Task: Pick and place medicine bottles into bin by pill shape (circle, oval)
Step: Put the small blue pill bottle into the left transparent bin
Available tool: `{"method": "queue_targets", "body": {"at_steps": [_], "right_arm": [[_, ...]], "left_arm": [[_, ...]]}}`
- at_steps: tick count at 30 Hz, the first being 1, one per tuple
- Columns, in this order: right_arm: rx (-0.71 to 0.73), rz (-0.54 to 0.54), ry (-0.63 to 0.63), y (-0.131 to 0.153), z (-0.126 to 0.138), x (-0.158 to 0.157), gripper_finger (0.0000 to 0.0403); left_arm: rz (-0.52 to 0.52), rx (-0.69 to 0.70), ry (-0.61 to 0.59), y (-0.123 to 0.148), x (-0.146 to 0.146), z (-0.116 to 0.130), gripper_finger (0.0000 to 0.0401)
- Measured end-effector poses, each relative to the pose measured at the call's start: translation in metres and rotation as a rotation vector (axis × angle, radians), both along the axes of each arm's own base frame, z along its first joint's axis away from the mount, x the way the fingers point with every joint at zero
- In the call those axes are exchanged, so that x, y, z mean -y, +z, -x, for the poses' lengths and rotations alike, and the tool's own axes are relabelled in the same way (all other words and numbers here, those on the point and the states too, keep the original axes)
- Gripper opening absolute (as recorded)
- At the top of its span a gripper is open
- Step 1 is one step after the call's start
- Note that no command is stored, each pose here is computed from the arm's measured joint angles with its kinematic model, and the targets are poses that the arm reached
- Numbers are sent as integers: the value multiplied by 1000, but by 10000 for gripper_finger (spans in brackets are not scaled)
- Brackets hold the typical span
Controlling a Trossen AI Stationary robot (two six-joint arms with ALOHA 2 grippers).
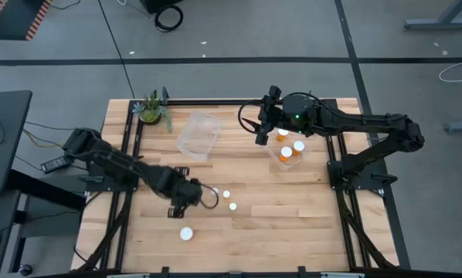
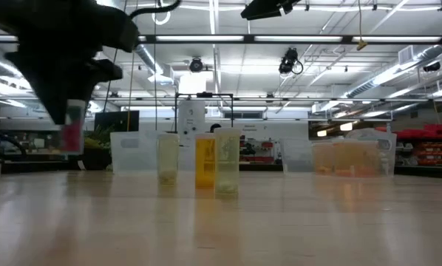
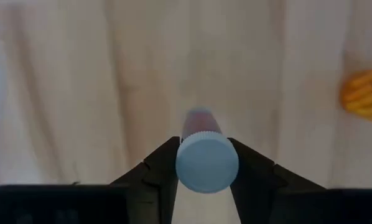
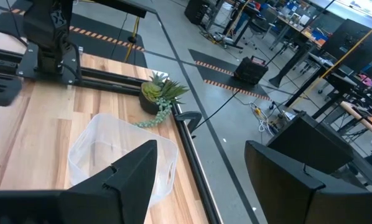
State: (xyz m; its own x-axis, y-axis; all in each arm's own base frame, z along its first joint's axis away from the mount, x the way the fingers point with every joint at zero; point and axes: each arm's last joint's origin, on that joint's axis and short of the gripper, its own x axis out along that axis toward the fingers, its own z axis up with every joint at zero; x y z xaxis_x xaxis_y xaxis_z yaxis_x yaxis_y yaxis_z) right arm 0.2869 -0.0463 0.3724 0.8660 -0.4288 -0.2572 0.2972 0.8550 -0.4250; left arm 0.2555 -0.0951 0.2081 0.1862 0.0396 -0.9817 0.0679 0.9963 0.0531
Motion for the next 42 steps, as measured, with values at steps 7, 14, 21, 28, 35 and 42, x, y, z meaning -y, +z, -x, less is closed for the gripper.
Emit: {"method": "queue_targets", "body": {"at_steps": [7,14,21,28,35,42], "right_arm": [[-1,0,0,0,0,0,250],[-13,0,0,-1,0,0,250],[-19,7,3,-1,0,0,250],[-17,8,3,-1,0,0,250],[-18,8,3,-1,0,0,250],[-27,6,2,-2,1,0,250]], "left_arm": [[-16,67,6,22,-44,-20,120],[-57,200,-11,53,-88,-44,135],[-142,221,-7,61,-137,-45,122],[-225,237,88,63,-194,-36,134],[-277,292,232,49,-249,-39,124],[-254,167,265,11,-281,-40,136]]}}
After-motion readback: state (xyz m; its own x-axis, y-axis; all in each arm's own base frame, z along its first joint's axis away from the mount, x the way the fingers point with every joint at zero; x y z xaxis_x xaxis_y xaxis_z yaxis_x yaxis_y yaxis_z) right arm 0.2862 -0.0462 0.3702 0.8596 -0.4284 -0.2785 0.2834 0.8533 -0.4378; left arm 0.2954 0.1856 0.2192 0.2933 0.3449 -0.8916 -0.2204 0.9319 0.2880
